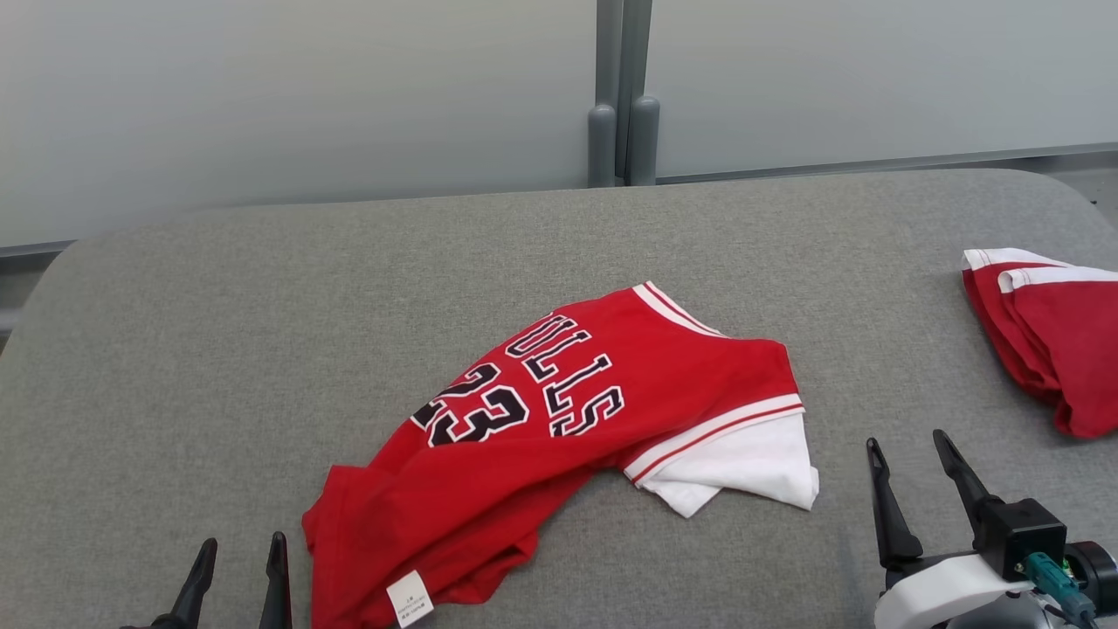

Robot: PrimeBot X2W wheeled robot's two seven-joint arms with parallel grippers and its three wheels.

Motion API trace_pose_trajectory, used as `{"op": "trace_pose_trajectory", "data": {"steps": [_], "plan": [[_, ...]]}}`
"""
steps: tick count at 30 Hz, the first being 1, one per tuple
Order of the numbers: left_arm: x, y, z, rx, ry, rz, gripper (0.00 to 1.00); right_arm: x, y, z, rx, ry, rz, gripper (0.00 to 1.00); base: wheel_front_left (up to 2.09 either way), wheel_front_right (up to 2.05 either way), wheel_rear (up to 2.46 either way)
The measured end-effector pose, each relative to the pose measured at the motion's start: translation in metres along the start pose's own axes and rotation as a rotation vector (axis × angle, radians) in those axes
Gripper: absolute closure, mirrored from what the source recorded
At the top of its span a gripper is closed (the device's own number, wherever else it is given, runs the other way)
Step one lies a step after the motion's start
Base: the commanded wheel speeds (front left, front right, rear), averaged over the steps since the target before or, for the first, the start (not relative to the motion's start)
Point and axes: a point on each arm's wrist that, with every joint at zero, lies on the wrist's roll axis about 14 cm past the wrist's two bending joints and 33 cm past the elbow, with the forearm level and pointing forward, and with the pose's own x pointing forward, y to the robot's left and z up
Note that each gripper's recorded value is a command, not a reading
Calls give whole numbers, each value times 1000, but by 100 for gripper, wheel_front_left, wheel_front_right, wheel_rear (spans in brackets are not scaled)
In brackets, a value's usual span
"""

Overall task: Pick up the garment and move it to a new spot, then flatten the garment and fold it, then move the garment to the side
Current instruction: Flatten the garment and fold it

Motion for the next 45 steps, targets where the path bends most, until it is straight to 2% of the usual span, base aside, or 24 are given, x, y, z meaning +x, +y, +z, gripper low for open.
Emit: {"op": "trace_pose_trajectory", "data": {"steps": [6, 13, 18, 21, 30, 35, 40, 45], "plan": [[-6, -3, -6, -3, 18, -6, 0, -7, 15, -20, 4, 65, 54, 0, 0, 0, 0], [-33, -29, -58, -113, 283, -102, 0, -22, 10, -61, -11, 206, 87, 0, 0, 0, 0], [-38, -30, -56, -190, 389, -124, 0, -10, 18, -76, 0, 309, 136, 0, 0, 0, 0], [-43, -39, -56, -234, 468, -156, 0, -4, 30, -89, 2, 418, 190, 0, 0, 0, 0], [-30, -47, -29, -216, 553, -190, 0, 23, 36, -89, -84, 634, 308, 0, 0, 0, 0], [-31, -53, -34, -212, 624, -203, 0, 18, 50, -94, -104, 749, 387, 0, 0, 0, 0], [-30, -58, -38, -217, 664, -211, 0, 19, 54, -92, -111, 783, 416, 0, 0, 0, 0], [-30, -50, -46, -178, 710, -172, 0, 18, 50, -90, -129, 806, 415, 0, 0, 0, 0]]}}
